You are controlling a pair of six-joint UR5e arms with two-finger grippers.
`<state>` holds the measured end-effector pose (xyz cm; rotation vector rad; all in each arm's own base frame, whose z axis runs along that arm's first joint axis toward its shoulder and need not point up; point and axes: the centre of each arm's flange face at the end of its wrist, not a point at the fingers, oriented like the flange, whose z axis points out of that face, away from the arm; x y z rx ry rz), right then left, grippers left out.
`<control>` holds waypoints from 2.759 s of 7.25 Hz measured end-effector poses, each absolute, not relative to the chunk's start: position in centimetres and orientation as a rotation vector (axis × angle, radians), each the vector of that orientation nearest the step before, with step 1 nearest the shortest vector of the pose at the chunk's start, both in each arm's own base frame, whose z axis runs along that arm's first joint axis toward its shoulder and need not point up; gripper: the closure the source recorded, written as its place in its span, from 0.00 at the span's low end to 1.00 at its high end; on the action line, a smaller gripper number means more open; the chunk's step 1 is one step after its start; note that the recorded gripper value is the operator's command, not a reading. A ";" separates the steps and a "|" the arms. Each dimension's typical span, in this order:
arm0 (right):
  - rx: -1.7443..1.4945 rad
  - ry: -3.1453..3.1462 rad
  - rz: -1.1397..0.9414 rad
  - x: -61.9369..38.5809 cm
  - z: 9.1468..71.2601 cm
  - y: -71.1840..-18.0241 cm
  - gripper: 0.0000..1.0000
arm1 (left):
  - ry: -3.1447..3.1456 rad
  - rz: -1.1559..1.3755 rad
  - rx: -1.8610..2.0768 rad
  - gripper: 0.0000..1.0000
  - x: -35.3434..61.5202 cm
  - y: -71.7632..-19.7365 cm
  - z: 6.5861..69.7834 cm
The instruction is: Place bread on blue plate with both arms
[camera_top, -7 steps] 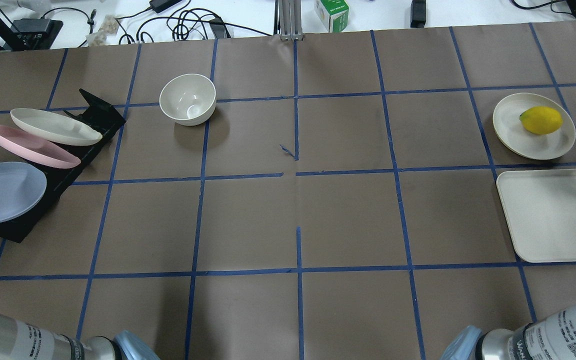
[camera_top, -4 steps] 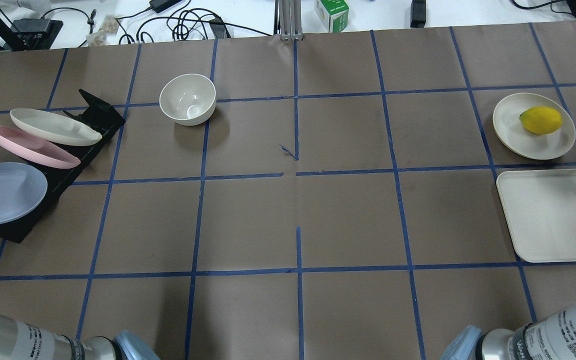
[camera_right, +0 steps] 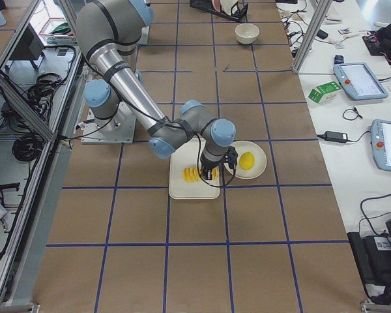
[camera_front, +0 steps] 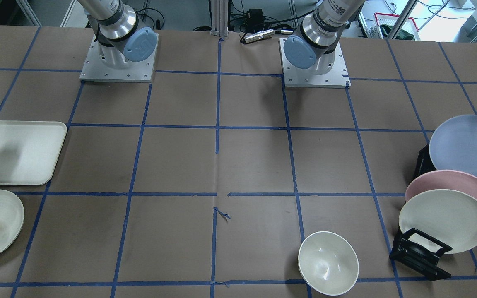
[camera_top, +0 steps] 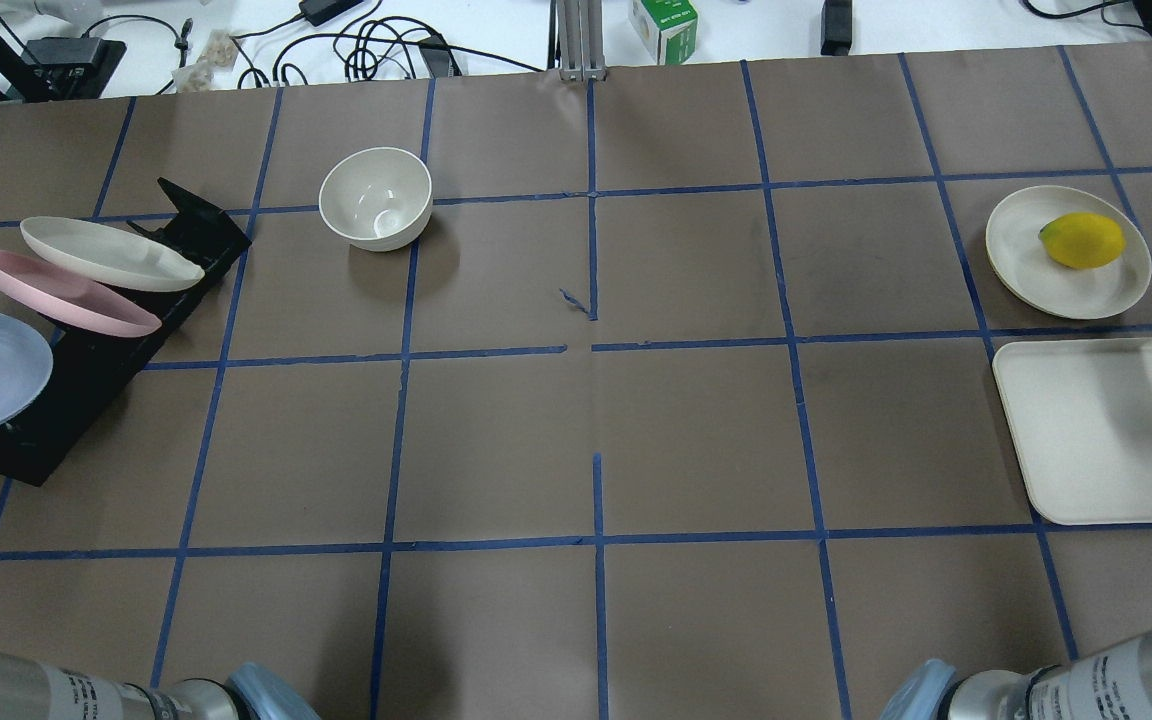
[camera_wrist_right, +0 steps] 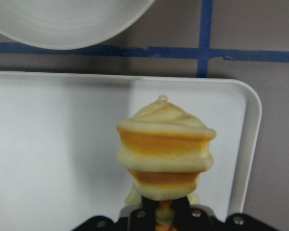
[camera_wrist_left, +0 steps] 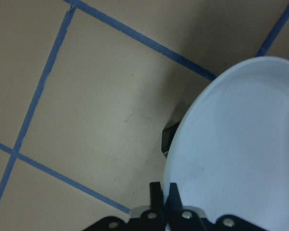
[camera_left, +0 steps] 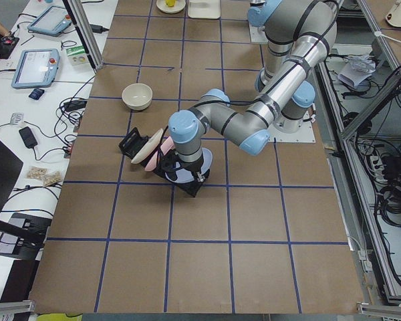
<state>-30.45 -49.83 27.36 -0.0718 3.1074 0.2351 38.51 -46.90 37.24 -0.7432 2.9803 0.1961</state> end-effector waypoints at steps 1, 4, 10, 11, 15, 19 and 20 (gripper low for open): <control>-0.059 3.097 0.238 -27.8 30.0 -50.5 1.00 | 2.995 0.250 -0.742 1.00 37.0 -45.6 39.4; 0.050 3.117 0.262 -15.6 38.4 -54.1 1.00 | 3.057 0.437 -0.788 1.00 29.7 -41.4 44.4; 0.254 3.060 0.204 4.8 41.6 -57.2 1.00 | 3.338 0.224 -0.342 1.00 -1.1 -51.8 38.9; 0.244 3.067 0.201 6.8 41.5 -57.1 1.00 | 3.399 0.142 -0.260 1.00 -5.4 -51.8 34.9; 0.161 3.098 0.213 11.6 40.6 -56.6 1.00 | 3.489 0.021 -0.243 1.00 -18.7 -47.7 25.0; 0.119 3.110 0.230 15.9 38.9 -56.5 1.00 | 3.477 0.102 -0.212 0.19 -23.4 -46.3 20.8; 0.132 3.113 0.210 18.3 38.0 -56.7 1.00 | 3.481 0.072 -0.220 0.07 -23.7 -46.7 21.1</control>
